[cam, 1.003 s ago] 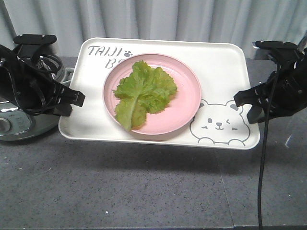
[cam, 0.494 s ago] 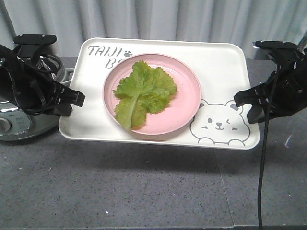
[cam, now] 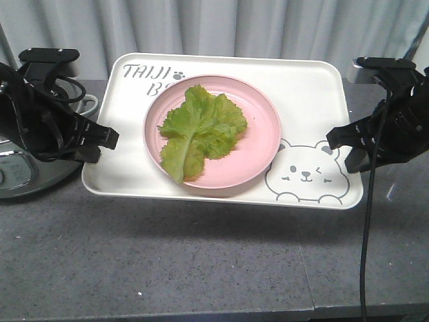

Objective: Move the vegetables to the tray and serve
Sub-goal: 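Hold the raised tray steady with both grippers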

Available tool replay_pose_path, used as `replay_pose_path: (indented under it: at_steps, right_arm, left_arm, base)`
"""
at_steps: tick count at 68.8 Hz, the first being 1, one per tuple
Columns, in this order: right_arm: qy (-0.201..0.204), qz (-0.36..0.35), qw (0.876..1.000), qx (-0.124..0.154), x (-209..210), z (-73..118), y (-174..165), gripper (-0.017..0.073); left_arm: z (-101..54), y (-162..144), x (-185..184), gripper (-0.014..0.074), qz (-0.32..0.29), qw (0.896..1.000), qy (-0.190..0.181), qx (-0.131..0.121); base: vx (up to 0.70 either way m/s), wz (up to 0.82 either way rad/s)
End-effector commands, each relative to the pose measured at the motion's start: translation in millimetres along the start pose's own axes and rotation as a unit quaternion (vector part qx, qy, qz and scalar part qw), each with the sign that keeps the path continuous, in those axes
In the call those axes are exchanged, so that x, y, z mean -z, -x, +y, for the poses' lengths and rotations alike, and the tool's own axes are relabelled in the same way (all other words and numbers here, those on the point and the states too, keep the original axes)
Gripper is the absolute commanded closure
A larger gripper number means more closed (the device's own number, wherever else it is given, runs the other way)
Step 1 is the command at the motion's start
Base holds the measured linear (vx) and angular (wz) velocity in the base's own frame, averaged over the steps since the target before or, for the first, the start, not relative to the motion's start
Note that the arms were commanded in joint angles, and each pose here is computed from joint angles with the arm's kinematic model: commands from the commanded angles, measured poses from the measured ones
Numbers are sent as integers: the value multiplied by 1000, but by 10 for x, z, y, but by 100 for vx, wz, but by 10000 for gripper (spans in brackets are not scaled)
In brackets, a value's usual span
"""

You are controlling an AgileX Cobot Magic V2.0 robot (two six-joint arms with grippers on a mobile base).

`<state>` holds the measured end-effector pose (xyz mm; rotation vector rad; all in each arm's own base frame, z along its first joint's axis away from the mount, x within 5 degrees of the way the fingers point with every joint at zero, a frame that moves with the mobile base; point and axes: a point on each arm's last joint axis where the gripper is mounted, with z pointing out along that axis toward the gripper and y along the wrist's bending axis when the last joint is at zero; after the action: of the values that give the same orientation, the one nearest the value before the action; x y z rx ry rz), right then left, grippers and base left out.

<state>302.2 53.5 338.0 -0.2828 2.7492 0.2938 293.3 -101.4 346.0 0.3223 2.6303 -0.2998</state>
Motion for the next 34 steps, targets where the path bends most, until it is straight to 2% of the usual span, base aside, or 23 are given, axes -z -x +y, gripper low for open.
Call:
replay_pose_path:
  at_steps: [1,34]
  right_arm:
    - [36,-55,998,19,220,142,40,565]
    - [36,-55,998,19,220,142,40,565]
  left_arm:
    - [-166,86,217,599,-66,997,-48,0]
    - [-166,85,217,599,-65,997,-48,0]
  base:
    - [-3,-14]
    - [-5,-19]
